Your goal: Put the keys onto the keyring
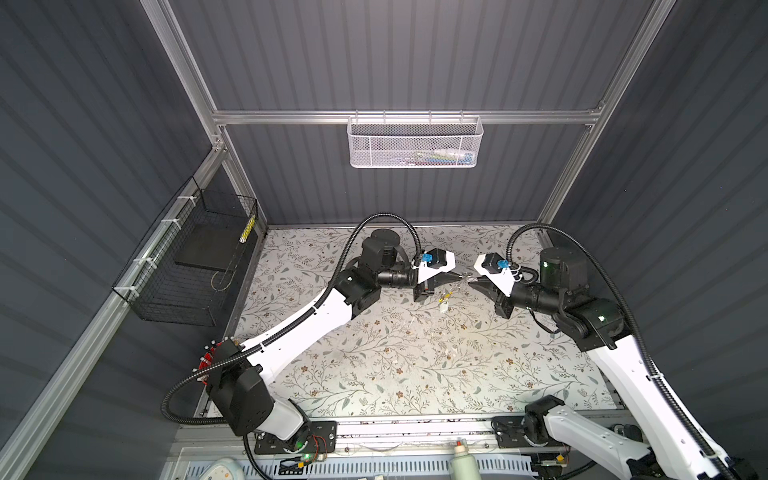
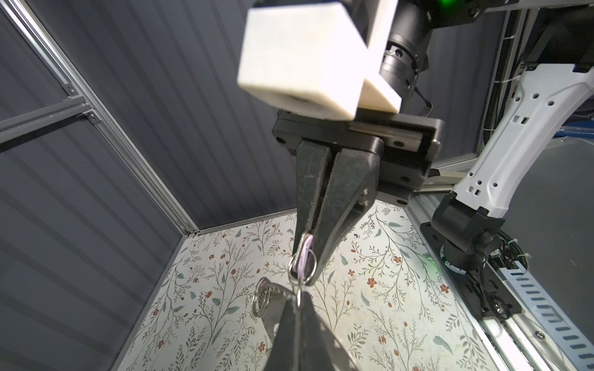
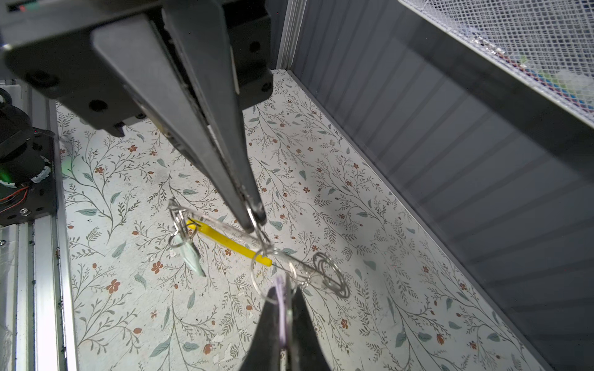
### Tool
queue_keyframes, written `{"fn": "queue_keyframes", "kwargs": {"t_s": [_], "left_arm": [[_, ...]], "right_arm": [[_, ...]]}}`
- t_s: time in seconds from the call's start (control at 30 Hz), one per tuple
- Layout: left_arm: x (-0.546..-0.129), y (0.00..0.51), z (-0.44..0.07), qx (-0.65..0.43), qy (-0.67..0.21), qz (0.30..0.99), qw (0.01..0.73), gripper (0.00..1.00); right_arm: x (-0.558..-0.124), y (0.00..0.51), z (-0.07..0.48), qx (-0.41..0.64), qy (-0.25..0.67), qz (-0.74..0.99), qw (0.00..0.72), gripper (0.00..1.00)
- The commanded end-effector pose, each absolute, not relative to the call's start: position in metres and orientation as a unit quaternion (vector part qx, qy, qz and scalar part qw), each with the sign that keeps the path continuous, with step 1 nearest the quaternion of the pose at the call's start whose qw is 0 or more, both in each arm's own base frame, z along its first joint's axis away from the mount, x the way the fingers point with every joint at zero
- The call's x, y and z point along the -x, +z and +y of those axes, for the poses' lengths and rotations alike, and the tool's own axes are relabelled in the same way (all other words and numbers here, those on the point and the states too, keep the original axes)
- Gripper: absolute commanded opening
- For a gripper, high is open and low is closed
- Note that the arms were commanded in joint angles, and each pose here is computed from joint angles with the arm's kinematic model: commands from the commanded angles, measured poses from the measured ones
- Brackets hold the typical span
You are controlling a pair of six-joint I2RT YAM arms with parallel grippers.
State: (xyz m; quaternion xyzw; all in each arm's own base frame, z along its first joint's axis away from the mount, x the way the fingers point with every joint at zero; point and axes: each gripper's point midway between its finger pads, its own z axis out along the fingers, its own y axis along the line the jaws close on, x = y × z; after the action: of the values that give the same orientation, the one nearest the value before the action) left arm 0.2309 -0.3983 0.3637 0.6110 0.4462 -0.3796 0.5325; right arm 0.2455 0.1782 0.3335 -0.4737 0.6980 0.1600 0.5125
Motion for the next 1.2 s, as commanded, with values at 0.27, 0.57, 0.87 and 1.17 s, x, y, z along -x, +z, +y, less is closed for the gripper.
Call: {"fn": "queue_keyframes", "kwargs": {"t_s": [0.27, 0.57, 0.87, 1.17], "left_arm": [[-0.239, 0.355, -0.394, -0.619, -0.36, 0.47, 0.516, 0.0], [-0.24, 0.363, -0.396, -0.621, -0.356, 0.466, 0.52, 0.0], [-0.232, 0.365, -0.399, -0.628, -0.361, 0.454, 0.519, 0.0], [-0.233, 0.368, -0.4, -0.624, -0.362, 0.453, 0.523, 0.0]], "right_arm": [[-0.246, 0.365, 0.175, 0.49, 0.107, 0.654, 0.566, 0.0], [-0.248, 0.37, 0.179, 0.491, 0.114, 0.652, 0.567, 0.0], [-0.261, 0.354, 0.18, 0.485, 0.115, 0.684, 0.532, 0.0], [-0.257, 0.343, 0.184, 0.5, 0.121, 0.68, 0.522, 0.0]]}}
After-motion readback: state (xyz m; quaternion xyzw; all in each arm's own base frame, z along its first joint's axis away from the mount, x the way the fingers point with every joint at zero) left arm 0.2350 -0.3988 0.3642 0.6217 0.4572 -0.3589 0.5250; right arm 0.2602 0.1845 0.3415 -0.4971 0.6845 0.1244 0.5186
